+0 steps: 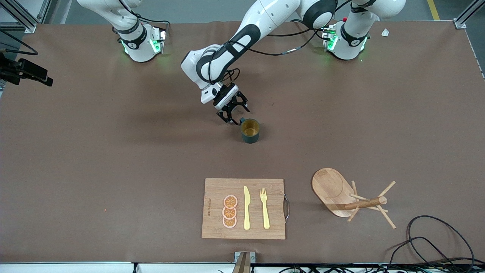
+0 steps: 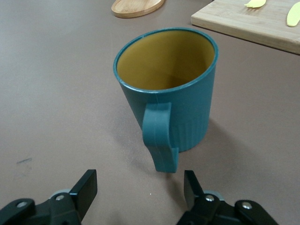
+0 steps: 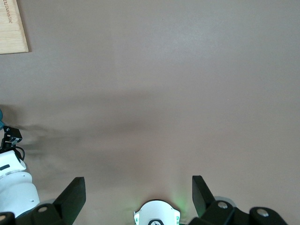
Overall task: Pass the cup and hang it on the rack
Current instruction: 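Lower the left gripper and grasp the teal mug by its handle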
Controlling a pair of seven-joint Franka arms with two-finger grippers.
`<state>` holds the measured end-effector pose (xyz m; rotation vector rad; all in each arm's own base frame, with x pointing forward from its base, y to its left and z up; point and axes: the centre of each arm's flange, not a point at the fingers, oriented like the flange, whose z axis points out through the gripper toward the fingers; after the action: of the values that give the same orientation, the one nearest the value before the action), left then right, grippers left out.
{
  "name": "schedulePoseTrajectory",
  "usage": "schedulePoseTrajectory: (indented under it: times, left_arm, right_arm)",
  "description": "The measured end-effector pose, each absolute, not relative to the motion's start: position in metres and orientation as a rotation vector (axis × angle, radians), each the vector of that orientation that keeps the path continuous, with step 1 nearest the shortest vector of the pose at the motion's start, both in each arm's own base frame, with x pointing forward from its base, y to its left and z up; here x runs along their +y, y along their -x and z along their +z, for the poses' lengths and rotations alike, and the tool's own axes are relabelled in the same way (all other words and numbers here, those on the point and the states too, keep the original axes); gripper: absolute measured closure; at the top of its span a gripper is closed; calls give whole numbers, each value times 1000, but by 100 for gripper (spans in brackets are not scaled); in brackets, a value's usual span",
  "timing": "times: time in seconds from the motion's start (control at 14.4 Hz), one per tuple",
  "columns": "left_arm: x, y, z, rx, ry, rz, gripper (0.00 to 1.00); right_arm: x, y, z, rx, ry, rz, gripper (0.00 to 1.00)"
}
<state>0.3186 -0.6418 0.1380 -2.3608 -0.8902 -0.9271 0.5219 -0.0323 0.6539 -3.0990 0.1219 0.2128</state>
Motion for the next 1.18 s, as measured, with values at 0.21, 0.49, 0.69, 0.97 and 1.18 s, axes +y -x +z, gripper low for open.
schedulePoseTrajectory:
  times: [0.21, 0.49, 0.69, 0.97, 1.18]
  left_arm:
    - [-644, -320, 142, -898, 2364, -931, 39]
    - [-639, -335, 147, -923, 2342, -968, 39]
    - [-637, -342, 149, -934, 2337, -981, 41]
    - [-637, -343, 150, -937, 2336, -985, 58]
    - [-638, -341, 150, -933, 2338, -989, 79]
  right_arm:
    - [-32, -522, 654, 122, 3099, 213, 0]
    - [-32, -522, 654, 122, 3099, 213, 0]
    - [-32, -522, 654, 122, 3099, 213, 0]
    - [-32, -522, 654, 122, 3099, 213, 0]
    - [-32, -522, 654, 120, 3099, 213, 0]
